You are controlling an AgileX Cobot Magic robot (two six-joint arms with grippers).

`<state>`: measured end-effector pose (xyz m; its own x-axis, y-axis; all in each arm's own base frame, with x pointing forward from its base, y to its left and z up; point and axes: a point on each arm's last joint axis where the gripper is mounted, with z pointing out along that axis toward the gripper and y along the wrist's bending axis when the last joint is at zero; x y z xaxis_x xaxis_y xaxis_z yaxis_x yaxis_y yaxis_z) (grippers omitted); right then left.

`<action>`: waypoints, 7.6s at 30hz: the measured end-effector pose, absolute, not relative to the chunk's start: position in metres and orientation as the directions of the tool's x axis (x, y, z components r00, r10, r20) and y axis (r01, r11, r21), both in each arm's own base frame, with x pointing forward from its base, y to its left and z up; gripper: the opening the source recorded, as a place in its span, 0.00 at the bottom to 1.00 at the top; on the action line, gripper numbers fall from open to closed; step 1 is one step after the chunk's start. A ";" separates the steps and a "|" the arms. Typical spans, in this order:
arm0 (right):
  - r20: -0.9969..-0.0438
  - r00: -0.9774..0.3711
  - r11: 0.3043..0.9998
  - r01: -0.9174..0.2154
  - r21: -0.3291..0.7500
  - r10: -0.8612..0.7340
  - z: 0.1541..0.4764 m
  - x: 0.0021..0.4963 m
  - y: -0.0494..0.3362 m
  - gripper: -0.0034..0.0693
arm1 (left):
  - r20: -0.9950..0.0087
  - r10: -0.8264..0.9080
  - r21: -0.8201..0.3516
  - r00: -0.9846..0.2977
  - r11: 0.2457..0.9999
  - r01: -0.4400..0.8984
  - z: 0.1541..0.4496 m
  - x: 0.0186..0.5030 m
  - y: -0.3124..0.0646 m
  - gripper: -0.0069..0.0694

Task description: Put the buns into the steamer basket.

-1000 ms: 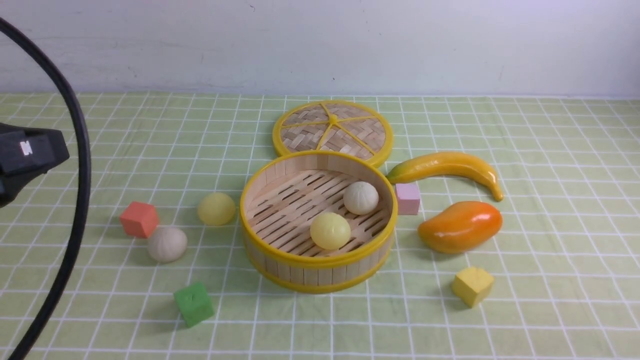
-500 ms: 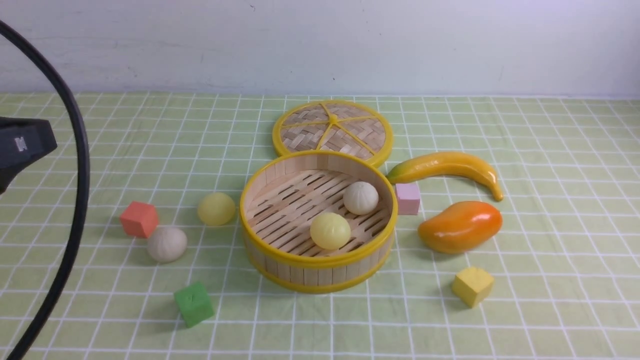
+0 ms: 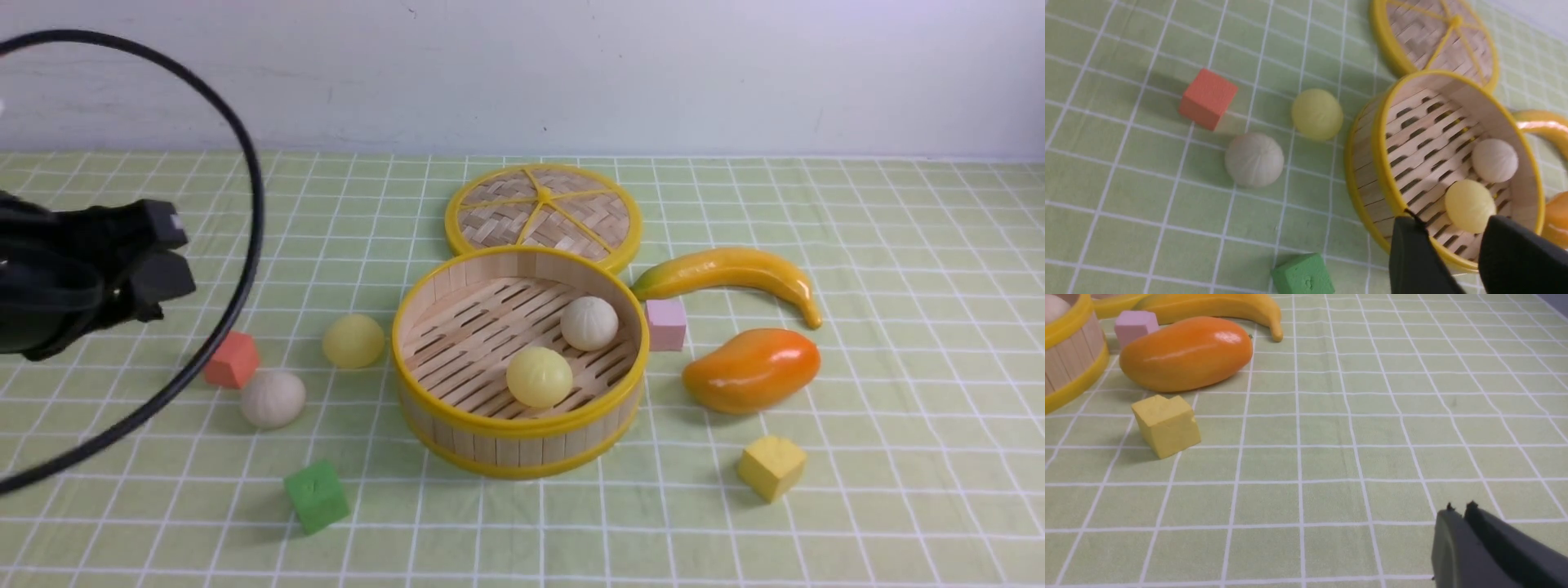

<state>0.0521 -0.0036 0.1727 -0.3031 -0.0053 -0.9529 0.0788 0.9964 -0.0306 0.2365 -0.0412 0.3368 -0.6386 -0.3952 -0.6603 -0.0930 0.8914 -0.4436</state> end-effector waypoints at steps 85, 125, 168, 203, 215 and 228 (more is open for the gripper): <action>-0.953 -0.304 0.996 0.080 -0.031 -0.005 0.173 0.052 -0.004 0.22 | -0.406 -0.104 -0.327 -0.908 0.944 0.039 0.300 0.401 -0.140 0.07; -0.953 -0.304 0.996 0.080 -0.031 -0.005 0.173 0.052 -0.004 0.27 | -0.355 -0.289 -0.313 -0.889 0.933 -0.177 0.242 0.454 -0.090 0.61; -0.953 -0.304 0.996 0.080 -0.030 -0.004 0.173 0.052 -0.004 0.33 | -0.406 -0.152 -0.354 -0.901 0.935 0.002 0.289 0.464 -0.164 0.07; -0.953 -0.304 0.996 0.080 -0.031 -0.005 0.173 0.052 -0.004 0.37 | -0.824 -0.161 -0.305 -0.543 0.934 0.186 0.540 0.167 -0.064 0.39; -0.953 -0.304 0.996 0.080 -0.031 -0.005 0.173 0.052 -0.004 0.37 | -0.770 -0.377 -0.492 -0.515 0.864 0.102 0.364 -0.015 0.005 0.17; -0.952 -0.305 0.996 0.080 -0.030 -0.004 0.173 0.052 -0.004 0.38 | -0.798 -0.362 -0.426 -0.482 0.904 0.027 0.310 -0.034 0.023 0.18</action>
<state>0.0521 -0.0037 0.1726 -0.3049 -0.0041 -0.9524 0.0796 0.9964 -0.0298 -0.0340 0.0226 0.3097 -0.4817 -0.3619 -0.7981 0.0270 0.9042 -0.4264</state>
